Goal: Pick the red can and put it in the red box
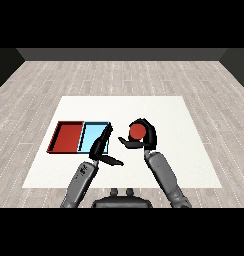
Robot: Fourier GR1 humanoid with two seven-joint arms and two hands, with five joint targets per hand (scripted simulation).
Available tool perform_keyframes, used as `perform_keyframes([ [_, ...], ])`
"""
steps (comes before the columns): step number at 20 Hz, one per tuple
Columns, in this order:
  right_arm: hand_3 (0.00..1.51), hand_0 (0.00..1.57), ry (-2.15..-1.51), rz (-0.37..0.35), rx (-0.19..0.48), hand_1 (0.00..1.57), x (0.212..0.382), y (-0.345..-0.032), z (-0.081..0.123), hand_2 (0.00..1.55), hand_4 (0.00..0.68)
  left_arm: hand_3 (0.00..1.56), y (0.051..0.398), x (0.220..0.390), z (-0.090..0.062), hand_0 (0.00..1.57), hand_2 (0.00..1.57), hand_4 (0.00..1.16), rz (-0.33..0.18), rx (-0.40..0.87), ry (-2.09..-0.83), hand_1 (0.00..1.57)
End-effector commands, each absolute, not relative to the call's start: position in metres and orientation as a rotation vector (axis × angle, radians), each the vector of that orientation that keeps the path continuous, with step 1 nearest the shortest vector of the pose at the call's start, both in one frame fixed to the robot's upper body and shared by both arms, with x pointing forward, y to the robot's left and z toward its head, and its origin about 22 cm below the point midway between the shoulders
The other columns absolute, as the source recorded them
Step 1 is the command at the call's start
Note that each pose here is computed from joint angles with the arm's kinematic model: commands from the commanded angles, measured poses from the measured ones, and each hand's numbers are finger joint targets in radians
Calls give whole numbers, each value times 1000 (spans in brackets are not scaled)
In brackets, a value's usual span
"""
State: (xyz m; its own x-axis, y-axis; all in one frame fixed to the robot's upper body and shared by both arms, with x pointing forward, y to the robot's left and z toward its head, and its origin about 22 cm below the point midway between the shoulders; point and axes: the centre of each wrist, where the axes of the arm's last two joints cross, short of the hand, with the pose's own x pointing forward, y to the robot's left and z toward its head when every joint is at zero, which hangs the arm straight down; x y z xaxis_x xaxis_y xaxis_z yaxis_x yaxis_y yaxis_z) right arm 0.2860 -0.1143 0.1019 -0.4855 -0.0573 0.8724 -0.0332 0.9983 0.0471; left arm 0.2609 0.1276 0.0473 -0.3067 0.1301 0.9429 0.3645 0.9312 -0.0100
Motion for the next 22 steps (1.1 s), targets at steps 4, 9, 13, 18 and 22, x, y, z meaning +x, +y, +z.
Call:
perform_keyframes([
  [4, 1412, 1571, -2109, -19, 51, 1571, 290, -110, 102, 1476, 655, 0, 99, 260, 35, 0, 0, 0, -267, -404, -1791, 0],
  [9, 1418, 1571, -2093, -3, 77, 1571, 279, -113, 98, 1481, 655, 0, 91, 270, 20, 0, 0, 0, -248, -426, -1747, 0],
  [13, 1412, 1571, -2097, 9, 131, 1571, 287, -106, 109, 1478, 646, 0, 96, 272, 28, 0, 0, 0, -249, -462, -1730, 0],
  [18, 1409, 1571, -2119, 5, 121, 1571, 287, -107, 83, 1474, 633, 0, 66, 280, 29, 0, 0, 0, -253, -469, -1729, 0],
  [22, 1412, 1571, -2110, 24, 162, 1571, 275, -98, 102, 1479, 629, 0, 80, 275, 23, 0, 0, 0, -249, -466, -1711, 0],
])
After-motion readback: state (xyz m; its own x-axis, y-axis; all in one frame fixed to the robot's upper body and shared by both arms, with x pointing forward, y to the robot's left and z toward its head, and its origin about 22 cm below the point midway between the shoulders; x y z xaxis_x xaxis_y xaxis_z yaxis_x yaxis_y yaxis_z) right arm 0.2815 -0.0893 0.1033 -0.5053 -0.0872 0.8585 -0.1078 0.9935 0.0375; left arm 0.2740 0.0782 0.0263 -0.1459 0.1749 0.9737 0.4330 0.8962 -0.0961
